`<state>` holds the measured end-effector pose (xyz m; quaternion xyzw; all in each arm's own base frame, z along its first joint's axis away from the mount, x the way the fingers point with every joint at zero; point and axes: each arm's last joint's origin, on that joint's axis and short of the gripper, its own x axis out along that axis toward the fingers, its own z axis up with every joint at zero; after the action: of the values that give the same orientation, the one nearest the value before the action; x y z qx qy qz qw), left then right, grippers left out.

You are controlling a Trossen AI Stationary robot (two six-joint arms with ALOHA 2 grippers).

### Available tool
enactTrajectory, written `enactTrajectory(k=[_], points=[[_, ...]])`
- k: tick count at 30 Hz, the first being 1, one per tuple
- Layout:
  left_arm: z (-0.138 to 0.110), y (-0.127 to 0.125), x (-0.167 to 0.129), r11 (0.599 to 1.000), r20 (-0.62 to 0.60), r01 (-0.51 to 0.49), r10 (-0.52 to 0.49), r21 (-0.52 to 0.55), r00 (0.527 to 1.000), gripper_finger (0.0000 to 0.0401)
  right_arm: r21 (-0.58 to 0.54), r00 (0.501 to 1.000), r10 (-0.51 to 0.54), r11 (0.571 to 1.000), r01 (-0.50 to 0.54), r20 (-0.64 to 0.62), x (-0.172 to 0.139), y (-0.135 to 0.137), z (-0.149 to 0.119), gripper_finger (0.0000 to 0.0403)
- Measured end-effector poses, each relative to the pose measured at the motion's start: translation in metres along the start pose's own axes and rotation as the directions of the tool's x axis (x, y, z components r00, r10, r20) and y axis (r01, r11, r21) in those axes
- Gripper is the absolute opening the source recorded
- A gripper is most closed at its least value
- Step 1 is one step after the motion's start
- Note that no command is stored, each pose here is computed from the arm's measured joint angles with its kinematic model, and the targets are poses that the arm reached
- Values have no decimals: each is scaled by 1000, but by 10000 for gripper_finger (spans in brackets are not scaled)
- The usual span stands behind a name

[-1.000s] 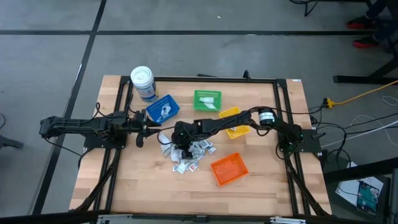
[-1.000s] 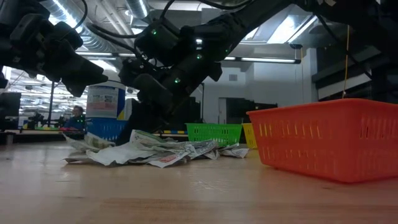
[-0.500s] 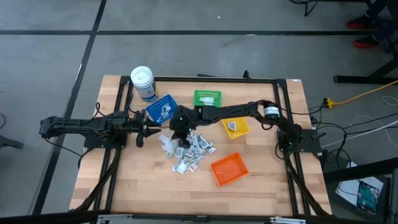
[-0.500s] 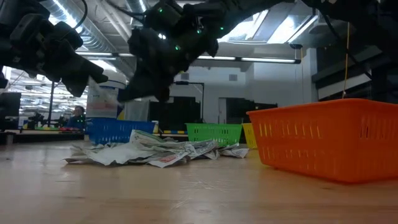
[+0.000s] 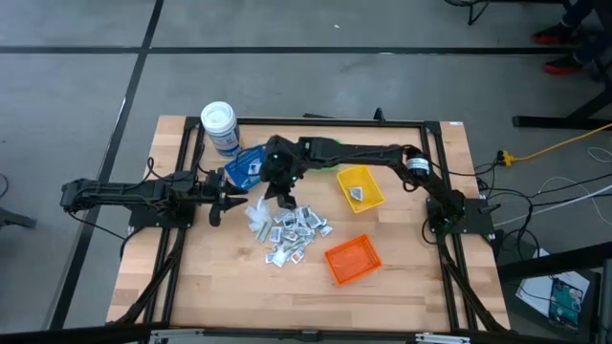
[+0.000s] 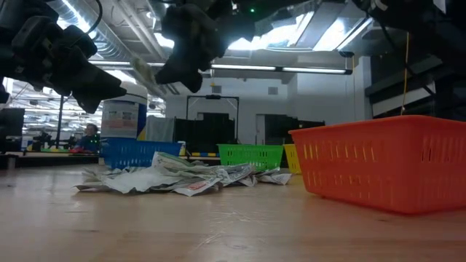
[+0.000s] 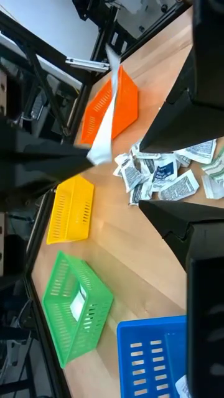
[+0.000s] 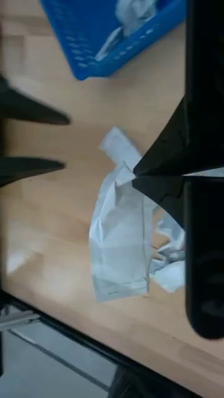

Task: Pick & Place First Aid Supplies
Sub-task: Put the white bandage into the green bin

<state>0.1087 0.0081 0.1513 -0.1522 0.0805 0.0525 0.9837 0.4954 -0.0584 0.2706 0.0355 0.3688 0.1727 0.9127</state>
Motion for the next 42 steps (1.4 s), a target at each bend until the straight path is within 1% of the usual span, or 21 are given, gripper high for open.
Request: enactTrajectory(k=[4, 8, 14, 17, 19, 21, 24, 27, 29, 31, 33, 36, 39, 42], points=[[0, 0, 0, 1000, 0, 0, 0, 0, 1000, 127, -17, 999, 0, 1000, -1, -46, -12, -5, -2, 3], [0, 0, 0, 1000, 0, 0, 0, 0, 1000, 127, -13, 994, 31, 999, -32, -103, -26, -5, -7, 3], [0, 0, 0, 1000, 0, 0, 0, 0, 1000, 127, -40, 995, 14, 999, -18, -102, -57, 7, 0, 2], [0, 0, 0, 1000, -2, -1, 1, 0, 1000, 127, -55, 995, 5, 998, -11, -101, -70, 14, -4, 2], [0, 0, 0, 1000, 0, 0, 0, 0, 1000, 127, -64, 995, -15, 998, 9, -97, -77, 19, -12, 2], [0, 0, 0, 1000, -1, 0, 0, 0, 1000, 127, -46, 997, -24, 999, 20, -77, -84, 21, -25, 2], [0, 0, 0, 1000, 0, 0, 0, 0, 1000, 127, -13, 998, -63, 998, 63, -1, -100, 26, -43, 2], [0, 0, 0, 1000, 0, 0, 0, 0, 1000, 127, 5, 983, -168, 986, 168, 68, -121, 34, -56, 2], [0, 0, 0, 1000, 0, 0, 0, 0, 1000, 127, 8, 962, -258, 966, 259, 89, -133, 40, -64, 2], [0, 0, 0, 1000, 0, 0, 0, 0, 1000, 127, 15, 930, -359, 933, 359, 86, -144, 44, -72, 2], [0, 0, 0, 1000, 0, 0, 0, 0, 1000, 127, 30, 888, -452, 892, 451, 83, -155, 45, -78, 2], [0, 0, 0, 1000, 0, 0, 0, 0, 1000, 127, 93, 816, -574, 818, 568, 62, -168, 41, -87, 2], [0, 0, 0, 1000, 0, 0, 0, 0, 1000, 127, 157, 757, -653, 749, 644, 12, -172, 28, -99, 2], [0, 0, 0, 1000, 0, 0, 0, 0, 1000, 127, 224, 720, -694, 703, 675, 8, -175, 13, -108, 3]])
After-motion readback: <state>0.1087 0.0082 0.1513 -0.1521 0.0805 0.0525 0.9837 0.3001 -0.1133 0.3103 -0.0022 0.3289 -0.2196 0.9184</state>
